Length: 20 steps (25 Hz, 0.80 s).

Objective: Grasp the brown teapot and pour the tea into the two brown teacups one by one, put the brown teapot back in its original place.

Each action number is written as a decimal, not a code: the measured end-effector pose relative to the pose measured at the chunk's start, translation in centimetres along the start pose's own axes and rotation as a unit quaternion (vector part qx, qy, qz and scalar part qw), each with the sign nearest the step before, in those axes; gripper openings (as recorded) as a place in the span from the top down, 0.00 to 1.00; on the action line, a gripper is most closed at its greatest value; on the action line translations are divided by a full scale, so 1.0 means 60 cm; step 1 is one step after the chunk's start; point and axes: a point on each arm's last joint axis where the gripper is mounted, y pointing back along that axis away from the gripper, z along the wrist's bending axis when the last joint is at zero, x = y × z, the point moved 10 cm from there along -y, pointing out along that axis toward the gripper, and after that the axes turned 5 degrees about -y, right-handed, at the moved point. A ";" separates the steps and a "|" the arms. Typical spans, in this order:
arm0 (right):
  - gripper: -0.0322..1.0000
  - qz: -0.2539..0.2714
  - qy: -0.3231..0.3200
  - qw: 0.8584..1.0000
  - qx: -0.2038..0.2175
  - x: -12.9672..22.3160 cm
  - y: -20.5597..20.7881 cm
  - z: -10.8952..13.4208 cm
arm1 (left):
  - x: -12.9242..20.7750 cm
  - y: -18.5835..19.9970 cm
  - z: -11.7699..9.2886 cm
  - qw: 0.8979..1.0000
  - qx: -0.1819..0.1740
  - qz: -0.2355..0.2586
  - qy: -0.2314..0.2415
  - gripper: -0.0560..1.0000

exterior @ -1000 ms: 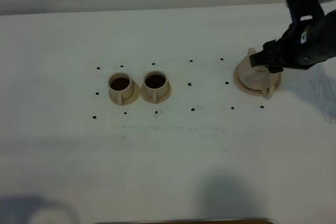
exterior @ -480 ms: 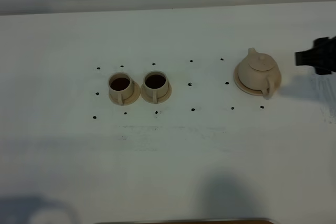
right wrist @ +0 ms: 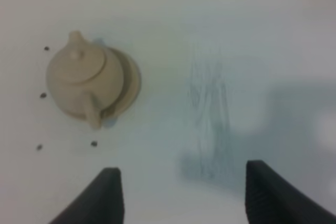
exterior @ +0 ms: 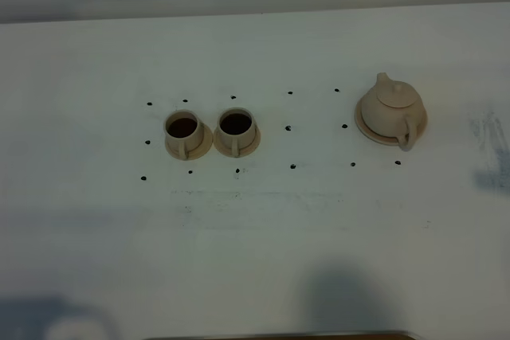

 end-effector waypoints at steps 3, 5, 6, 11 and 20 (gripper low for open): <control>0.51 -0.006 0.006 1.000 0.002 0.016 0.039 -0.007 | 0.000 0.000 0.000 1.000 0.000 0.000 0.000 0.47; 0.52 -0.006 0.005 1.000 0.005 0.030 0.067 -0.012 | 0.000 0.000 0.000 1.000 0.000 0.000 0.000 0.47; 0.52 -0.008 0.004 1.000 0.006 0.035 0.078 -0.014 | 0.000 0.000 0.000 1.000 0.000 0.000 0.000 0.47; 0.52 -0.011 0.000 1.000 0.005 0.071 0.123 -0.022 | 0.000 0.000 0.000 1.000 0.000 0.000 0.000 0.47; 0.52 -0.001 -0.007 1.000 0.001 0.143 0.148 -0.030 | 0.000 0.000 0.000 1.000 0.000 0.000 0.000 0.47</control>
